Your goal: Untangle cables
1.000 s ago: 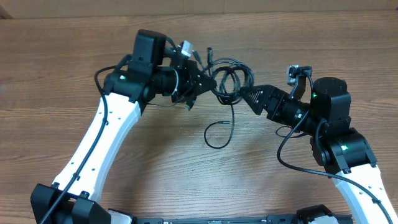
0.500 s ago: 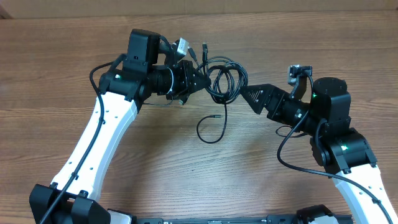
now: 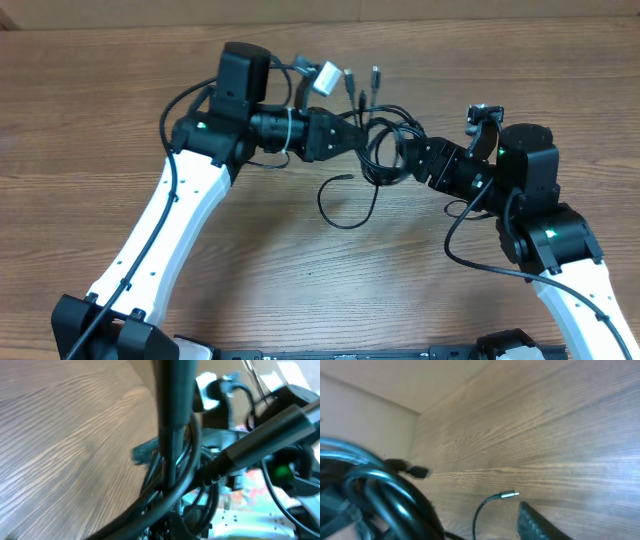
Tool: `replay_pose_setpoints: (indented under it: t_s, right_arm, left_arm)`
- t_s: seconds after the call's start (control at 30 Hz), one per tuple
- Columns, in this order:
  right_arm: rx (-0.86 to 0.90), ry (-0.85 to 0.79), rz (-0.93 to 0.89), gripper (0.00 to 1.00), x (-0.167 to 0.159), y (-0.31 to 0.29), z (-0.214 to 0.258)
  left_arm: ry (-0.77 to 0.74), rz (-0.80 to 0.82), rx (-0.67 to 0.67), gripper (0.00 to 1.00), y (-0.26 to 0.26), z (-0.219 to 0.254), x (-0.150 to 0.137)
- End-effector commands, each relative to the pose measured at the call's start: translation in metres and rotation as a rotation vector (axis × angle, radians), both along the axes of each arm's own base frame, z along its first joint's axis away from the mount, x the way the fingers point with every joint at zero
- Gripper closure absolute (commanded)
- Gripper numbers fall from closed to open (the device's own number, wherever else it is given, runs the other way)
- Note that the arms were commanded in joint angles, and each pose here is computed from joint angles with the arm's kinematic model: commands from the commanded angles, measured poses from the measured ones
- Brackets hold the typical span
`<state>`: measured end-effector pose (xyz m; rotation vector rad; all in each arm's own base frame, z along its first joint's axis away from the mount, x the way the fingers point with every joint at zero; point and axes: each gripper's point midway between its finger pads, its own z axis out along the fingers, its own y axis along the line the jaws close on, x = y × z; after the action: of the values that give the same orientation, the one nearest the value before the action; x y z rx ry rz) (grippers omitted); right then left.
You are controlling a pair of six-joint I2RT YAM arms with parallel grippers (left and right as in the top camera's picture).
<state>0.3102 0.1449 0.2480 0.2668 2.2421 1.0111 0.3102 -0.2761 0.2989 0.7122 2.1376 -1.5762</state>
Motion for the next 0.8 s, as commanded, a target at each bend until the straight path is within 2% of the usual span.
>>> replay_pose_setpoints:
  t_s: [0.0,0.07,0.17,0.5,0.77]
  right_arm:
    - [-0.029,0.01,-0.015,0.65,0.006,-0.004,-0.005]
    - [-0.034,0.027,-0.015,0.82,0.007,-0.004,-0.01]
    - [-0.041,0.059,-0.015,0.96,0.007,-0.004,-0.018]
    - [-0.138,0.112,-0.108,0.96,0.008,-0.025,-0.038]
    - [-0.135,0.14,-0.183,0.96,0.013,-0.045,-0.041]
  left_arm:
    - [-0.081,-0.123,-0.079,0.96,-0.014,0.019,-0.02]
    - [-0.097,-0.133,-0.085,0.96,-0.017,0.021,-0.021]
    - [-0.103,-0.133,-0.088,0.96,-0.017,0.022,-0.021]
    - [-0.059,-0.113,-0.156,0.96,0.018,0.032,-0.008]
    - [0.072,0.016,-0.128,0.96,0.056,0.02,0.01]
